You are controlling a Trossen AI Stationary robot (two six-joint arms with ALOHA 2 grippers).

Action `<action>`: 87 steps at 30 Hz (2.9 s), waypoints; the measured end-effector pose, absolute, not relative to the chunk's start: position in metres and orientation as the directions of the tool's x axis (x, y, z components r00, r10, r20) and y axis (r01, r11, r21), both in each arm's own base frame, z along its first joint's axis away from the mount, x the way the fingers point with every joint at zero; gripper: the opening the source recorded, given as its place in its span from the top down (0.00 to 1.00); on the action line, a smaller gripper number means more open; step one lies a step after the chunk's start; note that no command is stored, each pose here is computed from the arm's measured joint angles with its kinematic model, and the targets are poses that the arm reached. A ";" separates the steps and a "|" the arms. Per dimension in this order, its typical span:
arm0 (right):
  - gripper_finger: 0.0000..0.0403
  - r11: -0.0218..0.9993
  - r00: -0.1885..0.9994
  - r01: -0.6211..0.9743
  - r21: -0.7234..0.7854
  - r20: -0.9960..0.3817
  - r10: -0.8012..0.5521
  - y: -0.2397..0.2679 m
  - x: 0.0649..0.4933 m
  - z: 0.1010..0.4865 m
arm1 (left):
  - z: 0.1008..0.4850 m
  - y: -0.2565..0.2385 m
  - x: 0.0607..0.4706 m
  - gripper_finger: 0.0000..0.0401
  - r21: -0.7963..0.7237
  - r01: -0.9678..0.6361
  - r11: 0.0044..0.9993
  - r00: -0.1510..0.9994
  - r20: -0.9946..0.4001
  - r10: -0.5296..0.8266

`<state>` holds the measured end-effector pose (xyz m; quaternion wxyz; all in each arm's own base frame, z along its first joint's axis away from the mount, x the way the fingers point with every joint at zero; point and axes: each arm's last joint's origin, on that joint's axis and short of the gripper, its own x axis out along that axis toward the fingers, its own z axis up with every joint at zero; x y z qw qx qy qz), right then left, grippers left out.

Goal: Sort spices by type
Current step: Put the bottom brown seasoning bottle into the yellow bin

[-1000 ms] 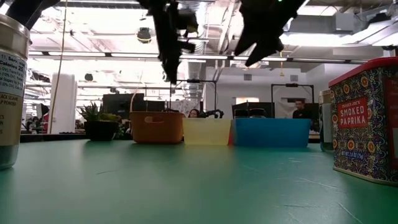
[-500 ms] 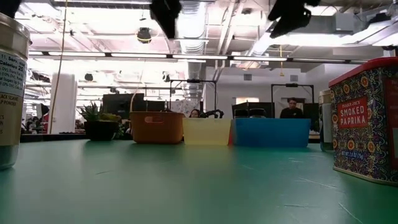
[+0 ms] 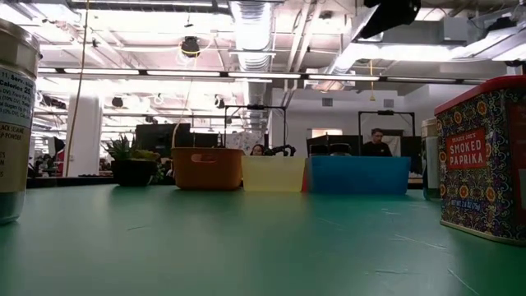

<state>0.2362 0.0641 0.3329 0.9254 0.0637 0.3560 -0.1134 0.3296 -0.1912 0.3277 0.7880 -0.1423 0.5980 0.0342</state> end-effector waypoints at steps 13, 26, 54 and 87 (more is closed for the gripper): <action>0.09 0.958 0.779 0.276 0.083 -0.603 -0.172 0.083 0.235 0.338 | 0.292 -0.216 0.312 0.03 -0.014 -0.145 0.989 0.167 -0.986 0.011; 0.09 0.956 0.783 0.274 0.100 -0.601 -0.162 0.086 0.233 0.338 | 0.245 -0.217 0.306 0.03 -0.020 -0.165 0.986 0.061 -0.998 -0.010; 0.09 0.965 0.781 0.256 0.055 -0.600 -0.173 0.083 0.235 0.339 | 0.205 -0.186 0.311 0.33 -0.095 -0.205 0.974 -0.039 -0.994 -0.106; 0.09 0.857 0.674 0.508 0.084 -0.658 -0.335 0.019 0.244 0.334 | 0.309 0.139 0.359 0.33 -0.002 -0.210 0.978 0.387 -0.918 0.082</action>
